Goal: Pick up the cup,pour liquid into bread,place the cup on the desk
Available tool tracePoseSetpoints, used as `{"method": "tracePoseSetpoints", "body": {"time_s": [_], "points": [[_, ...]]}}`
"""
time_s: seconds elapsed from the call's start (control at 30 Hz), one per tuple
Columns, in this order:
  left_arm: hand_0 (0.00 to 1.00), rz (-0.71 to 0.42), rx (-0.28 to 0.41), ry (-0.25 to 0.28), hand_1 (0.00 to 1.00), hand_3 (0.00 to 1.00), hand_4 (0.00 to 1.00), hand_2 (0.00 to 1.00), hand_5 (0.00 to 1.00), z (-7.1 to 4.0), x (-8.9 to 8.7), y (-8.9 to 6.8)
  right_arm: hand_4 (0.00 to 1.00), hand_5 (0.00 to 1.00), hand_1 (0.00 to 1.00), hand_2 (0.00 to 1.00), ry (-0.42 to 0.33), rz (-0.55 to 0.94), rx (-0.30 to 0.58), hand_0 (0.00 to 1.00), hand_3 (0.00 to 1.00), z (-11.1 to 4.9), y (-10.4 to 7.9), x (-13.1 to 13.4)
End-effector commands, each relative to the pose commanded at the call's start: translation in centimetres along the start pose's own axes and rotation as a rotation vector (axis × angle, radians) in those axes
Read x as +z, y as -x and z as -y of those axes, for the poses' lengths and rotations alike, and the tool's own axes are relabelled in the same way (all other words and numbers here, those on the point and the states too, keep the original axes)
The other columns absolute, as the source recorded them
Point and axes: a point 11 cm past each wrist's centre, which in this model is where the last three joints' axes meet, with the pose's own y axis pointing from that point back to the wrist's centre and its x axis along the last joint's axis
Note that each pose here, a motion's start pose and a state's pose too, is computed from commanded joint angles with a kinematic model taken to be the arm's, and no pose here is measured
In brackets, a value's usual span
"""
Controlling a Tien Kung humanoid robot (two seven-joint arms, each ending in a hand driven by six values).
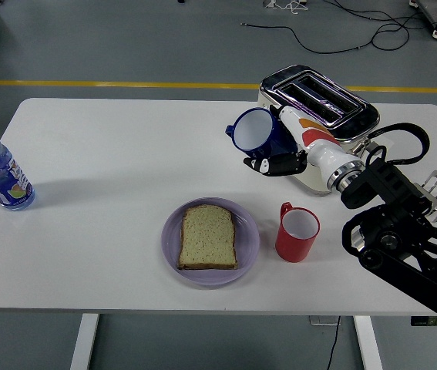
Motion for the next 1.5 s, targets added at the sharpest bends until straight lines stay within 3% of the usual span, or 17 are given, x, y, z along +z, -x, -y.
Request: {"method": "tracePoseSetpoints", "body": {"time_s": [0.17,0.3,0.57,0.7,1.1,1.13,1.3,1.33,1.5], "points": [[0.646,0.003,0.0,0.001,0.665,0.52,0.244,0.677,0.852,0.0,0.0,0.0,0.614,0.002,0.396,0.553,0.042,0.179,0.113,0.404,0.554,-1.4,-2.1,1.6],[0.646,0.012,0.001,0.0,0.665,0.52,0.244,0.677,0.852,0.0,-0.1,-0.1,0.614,0.002,0.396,0.553,0.065,0.235,0.219,0.404,0.554,-2.5,-4.2,3.5],[0.646,0.019,0.002,0.001,0.663,0.519,0.245,0.677,0.853,0.0,-0.1,-0.2,0.624,0.002,0.406,0.55,0.109,0.294,0.328,0.469,0.552,-4.4,-5.6,7.7],[0.646,0.018,0.002,0.005,0.663,0.519,0.245,0.677,0.853,0.0,0.1,-0.2,0.624,0.002,0.406,0.55,0.084,0.313,0.375,0.469,0.552,-5.1,-6.0,9.3],[0.645,0.012,-0.001,0.024,0.662,0.519,0.244,0.676,0.853,-0.1,1.2,0.0,0.6,0.002,0.444,0.55,0.073,0.43,0.499,0.517,0.553,-7.0,-4.6,15.3],[0.645,0.012,-0.002,0.026,0.661,0.519,0.244,0.675,0.853,-0.1,1.3,0.1,0.536,0.002,0.485,0.573,0.073,0.435,0.512,0.501,0.555,-7.1,-4.3,16.0],[0.645,0.011,-0.004,0.029,0.661,0.519,0.244,0.675,0.853,-0.1,1.5,0.2,0.536,0.002,0.485,0.573,0.08,0.413,0.482,0.501,0.555,-7.4,-2.8,18.3],[0.644,0.011,-0.004,0.029,0.661,0.519,0.243,0.675,0.852,-0.1,1.5,0.2,0.485,0.002,0.519,0.588,0.086,0.409,0.478,0.585,0.561,-7.5,-2.6,18.7],[0.644,0.009,-0.005,0.029,0.661,0.519,0.243,0.675,0.852,-0.1,1.5,0.2,0.485,0.002,0.519,0.588,0.088,0.383,0.422,0.585,0.561,-7.8,-0.7,20.1]]}}
